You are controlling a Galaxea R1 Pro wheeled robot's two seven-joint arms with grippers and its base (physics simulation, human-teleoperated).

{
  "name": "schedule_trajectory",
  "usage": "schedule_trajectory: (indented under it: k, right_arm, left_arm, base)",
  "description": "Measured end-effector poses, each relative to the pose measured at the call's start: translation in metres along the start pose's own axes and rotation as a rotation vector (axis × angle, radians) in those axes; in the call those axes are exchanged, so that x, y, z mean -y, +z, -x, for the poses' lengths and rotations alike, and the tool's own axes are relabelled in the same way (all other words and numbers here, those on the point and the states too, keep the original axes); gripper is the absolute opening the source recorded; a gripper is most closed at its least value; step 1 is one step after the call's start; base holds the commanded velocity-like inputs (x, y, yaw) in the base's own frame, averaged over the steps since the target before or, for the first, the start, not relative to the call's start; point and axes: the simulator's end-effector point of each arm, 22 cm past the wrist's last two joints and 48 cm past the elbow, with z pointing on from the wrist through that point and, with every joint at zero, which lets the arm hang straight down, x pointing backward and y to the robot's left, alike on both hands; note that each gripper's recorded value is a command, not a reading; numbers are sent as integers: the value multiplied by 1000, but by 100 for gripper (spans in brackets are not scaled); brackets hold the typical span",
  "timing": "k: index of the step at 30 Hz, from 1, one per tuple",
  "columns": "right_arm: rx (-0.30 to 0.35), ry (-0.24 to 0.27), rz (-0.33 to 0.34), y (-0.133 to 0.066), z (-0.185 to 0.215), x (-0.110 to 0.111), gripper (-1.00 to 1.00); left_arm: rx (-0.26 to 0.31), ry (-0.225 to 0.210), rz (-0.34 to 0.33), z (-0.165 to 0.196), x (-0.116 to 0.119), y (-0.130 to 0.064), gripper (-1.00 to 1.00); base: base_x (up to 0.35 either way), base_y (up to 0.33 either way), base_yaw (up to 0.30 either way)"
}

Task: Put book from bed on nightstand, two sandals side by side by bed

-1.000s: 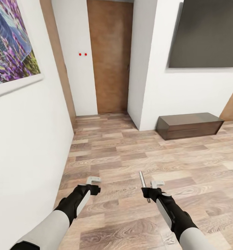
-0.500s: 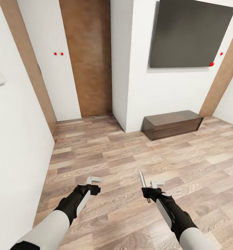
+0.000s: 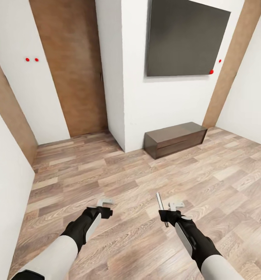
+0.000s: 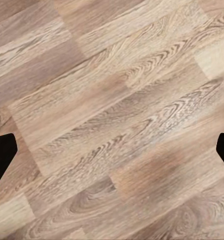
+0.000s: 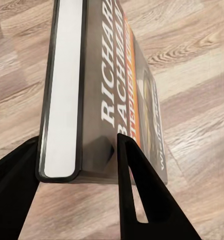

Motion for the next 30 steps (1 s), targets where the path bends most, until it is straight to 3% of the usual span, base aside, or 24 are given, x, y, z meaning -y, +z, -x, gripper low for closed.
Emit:
schedule_trajectory:
  k: [20,30]
  right_arm:
    - [1,0,-3,0,0,1,-100]
    - [-17,0,-59,1,-7,13,-100]
  left_arm:
    - [0,1,0,0,0,0,100]
    - [-3,-1,2,-1,0,0,100]
  base:
    - [338,19,-284]
    - [338,86,-285]
